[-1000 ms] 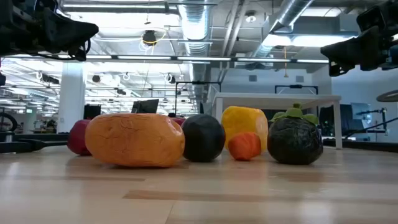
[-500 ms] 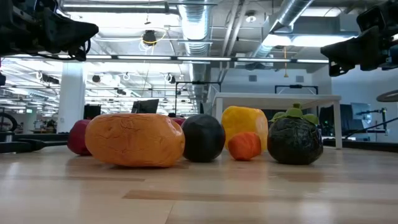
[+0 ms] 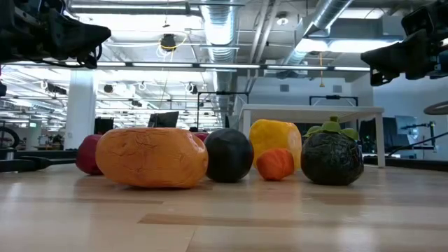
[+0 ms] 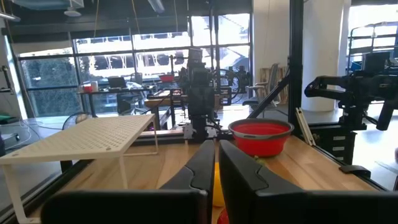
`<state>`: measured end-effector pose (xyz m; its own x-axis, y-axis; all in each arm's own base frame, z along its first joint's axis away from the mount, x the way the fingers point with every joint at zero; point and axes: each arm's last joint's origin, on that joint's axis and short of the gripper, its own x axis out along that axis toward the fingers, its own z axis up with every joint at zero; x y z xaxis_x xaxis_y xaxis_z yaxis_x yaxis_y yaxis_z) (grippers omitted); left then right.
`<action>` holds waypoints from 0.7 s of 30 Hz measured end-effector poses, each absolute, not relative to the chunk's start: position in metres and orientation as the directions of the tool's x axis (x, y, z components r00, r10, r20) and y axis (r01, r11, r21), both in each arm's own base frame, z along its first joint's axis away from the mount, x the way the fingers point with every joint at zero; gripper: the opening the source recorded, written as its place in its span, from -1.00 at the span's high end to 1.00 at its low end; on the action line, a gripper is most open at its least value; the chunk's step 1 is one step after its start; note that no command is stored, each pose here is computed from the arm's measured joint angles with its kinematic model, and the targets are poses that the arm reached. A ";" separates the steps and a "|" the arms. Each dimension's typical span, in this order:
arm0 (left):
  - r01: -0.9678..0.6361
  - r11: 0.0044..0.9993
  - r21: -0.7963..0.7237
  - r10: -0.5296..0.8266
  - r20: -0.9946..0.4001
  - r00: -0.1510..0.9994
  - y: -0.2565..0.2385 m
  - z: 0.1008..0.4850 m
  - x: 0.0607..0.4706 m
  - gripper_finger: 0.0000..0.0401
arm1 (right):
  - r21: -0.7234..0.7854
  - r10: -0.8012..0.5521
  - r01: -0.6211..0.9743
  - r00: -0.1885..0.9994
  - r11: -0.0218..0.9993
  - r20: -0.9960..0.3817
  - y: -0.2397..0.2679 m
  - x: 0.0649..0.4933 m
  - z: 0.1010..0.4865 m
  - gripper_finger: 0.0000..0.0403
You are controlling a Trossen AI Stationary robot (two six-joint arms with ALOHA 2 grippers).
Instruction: Pick & Place Fruit
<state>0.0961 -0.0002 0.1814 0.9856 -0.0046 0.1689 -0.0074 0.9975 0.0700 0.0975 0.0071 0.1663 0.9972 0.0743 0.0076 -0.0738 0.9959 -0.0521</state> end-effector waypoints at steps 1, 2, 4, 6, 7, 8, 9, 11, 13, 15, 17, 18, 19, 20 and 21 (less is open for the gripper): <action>-0.008 0.998 0.070 -0.004 0.169 0.986 0.000 0.181 0.096 0.91 | -0.052 0.074 -0.074 0.997 0.996 0.008 0.007 0.097 0.166 0.89; -0.007 0.998 0.070 -0.005 0.169 0.986 0.000 0.181 0.096 0.91 | -0.052 0.074 -0.074 0.997 0.996 0.007 0.007 0.097 0.166 0.89; -0.007 0.998 0.070 -0.005 0.169 0.986 0.000 0.181 0.096 0.91 | -0.052 0.074 -0.073 0.997 0.996 0.008 0.007 0.097 0.166 0.89; -0.008 0.998 0.070 -0.004 0.169 0.986 0.000 0.181 0.096 0.91 | -0.052 0.074 -0.074 0.997 0.996 0.008 0.007 0.097 0.166 0.89; -0.007 0.998 0.070 -0.005 0.169 0.986 0.000 0.181 0.096 0.91 | -0.052 0.074 -0.073 0.997 0.996 0.008 0.007 0.097 0.166 0.89; -0.008 0.998 0.070 -0.004 0.169 0.986 0.000 0.181 0.096 0.91 | -0.052 0.074 -0.074 0.997 0.996 0.008 0.007 0.097 0.166 0.89; -0.007 0.998 0.067 -0.005 0.170 0.985 0.000 0.182 0.096 0.91 | -0.052 0.074 -0.074 0.997 0.996 0.008 0.007 0.097 0.166 0.89; -0.007 0.998 0.064 -0.005 0.172 0.985 0.000 0.182 0.096 0.91 | -0.052 0.074 -0.074 0.997 0.996 0.007 0.007 0.097 0.166 0.89; -0.007 0.998 0.064 -0.005 0.180 0.984 0.000 0.182 0.096 0.91 | -0.052 0.074 -0.073 0.997 0.996 0.010 0.007 0.097 0.167 0.89; -0.007 0.998 0.063 -0.005 0.186 0.983 0.000 0.183 0.096 0.91 | -0.052 0.074 -0.072 0.997 0.996 0.027 0.007 0.097 0.168 0.89; -0.006 0.999 0.054 -0.005 0.186 0.983 0.000 0.183 0.096 0.91 | -0.047 0.078 -0.075 0.993 0.996 0.085 0.007 0.097 0.174 0.89; -0.004 0.999 0.044 -0.004 0.187 0.982 0.000 0.183 0.096 0.91 | -0.026 0.083 -0.081 0.989 0.996 0.121 0.008 0.097 0.177 0.89; -0.003 0.999 0.039 -0.005 0.190 0.982 0.000 0.183 0.096 0.91 | 0.003 0.088 -0.090 0.982 0.996 0.168 0.008 0.096 0.182 0.89; -0.003 0.999 0.038 -0.005 0.195 0.981 0.000 0.184 0.096 0.91 | 0.042 0.091 -0.102 0.970 0.994 0.226 0.009 0.095 0.187 0.89; -0.003 0.999 0.037 -0.005 0.198 0.980 0.000 0.184 0.096 0.91 | 0.081 0.092 -0.119 0.955 0.990 0.283 0.009 0.093 0.193 0.89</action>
